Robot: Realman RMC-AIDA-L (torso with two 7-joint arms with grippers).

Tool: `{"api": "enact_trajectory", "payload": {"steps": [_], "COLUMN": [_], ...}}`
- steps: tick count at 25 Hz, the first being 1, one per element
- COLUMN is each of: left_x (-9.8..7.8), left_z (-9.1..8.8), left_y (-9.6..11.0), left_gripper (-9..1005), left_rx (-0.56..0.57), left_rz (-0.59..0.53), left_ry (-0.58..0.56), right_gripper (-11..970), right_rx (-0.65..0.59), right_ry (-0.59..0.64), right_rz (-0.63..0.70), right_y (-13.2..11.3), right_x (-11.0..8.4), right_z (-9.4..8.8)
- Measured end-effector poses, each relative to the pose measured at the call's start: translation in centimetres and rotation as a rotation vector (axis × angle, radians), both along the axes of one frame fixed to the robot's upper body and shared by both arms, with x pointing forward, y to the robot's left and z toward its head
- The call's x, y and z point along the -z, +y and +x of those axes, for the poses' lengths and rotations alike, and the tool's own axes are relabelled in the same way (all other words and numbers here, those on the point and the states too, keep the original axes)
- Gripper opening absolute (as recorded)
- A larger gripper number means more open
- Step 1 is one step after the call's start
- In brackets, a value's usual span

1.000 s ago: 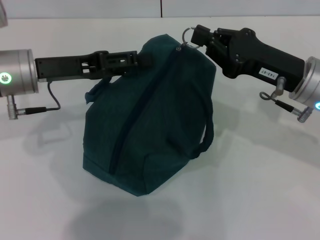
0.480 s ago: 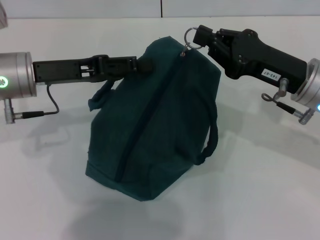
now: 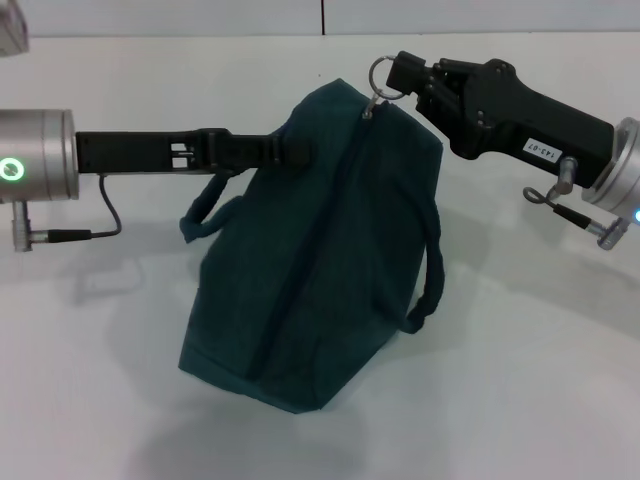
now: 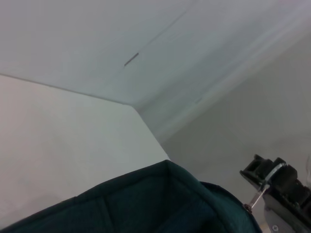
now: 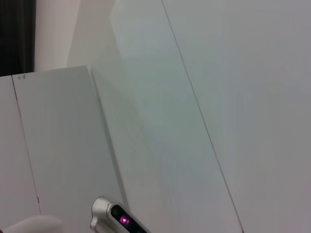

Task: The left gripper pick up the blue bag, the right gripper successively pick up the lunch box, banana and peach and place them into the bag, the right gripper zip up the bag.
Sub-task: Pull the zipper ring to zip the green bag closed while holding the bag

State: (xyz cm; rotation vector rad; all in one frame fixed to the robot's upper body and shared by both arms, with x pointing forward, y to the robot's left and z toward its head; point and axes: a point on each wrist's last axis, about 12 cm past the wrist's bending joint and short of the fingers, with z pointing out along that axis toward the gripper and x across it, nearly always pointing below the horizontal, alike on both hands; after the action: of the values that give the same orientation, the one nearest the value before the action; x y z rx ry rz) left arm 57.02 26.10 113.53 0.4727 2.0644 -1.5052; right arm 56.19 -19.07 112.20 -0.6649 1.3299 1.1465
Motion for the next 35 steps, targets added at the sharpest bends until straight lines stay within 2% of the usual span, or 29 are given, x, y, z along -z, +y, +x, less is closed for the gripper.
{"api": "enact_trajectory", "payload": {"steps": [6, 11, 16, 23, 35], "left_x": [-0.3, -0.5, -0.3, -0.1, -0.2], "left_z": [0.2, 0.2, 0.1, -0.8, -1.6], "left_y": [-0.2, -0.2, -0.8, -2.3, -2.4], "left_gripper": [454, 220, 69, 54, 52], "left_rx": [0.0, -0.003, 0.011, 0.104, 0.154], "left_rz": [-0.008, -0.032, -0.037, -0.065, -0.098], "left_ry": [-0.01, -0.034, -0.043, -0.161, -0.184], "right_gripper": [11, 11, 11, 11, 11], "right_rx": [0.006, 0.011, 0.013, 0.034, 0.085], "right_ry": [0.005, 0.008, 0.019, 0.099, 0.174], "right_rz": [0.002, 0.019, 0.043, 0.086, 0.128], "right_y": [-0.2, -0.5, -0.9, -1.8, -2.9], "right_x": [0.2, 0.1, 0.2, 0.8, 1.8], "right_z": [-0.1, -0.3, -0.5, -0.4, -0.5]}}
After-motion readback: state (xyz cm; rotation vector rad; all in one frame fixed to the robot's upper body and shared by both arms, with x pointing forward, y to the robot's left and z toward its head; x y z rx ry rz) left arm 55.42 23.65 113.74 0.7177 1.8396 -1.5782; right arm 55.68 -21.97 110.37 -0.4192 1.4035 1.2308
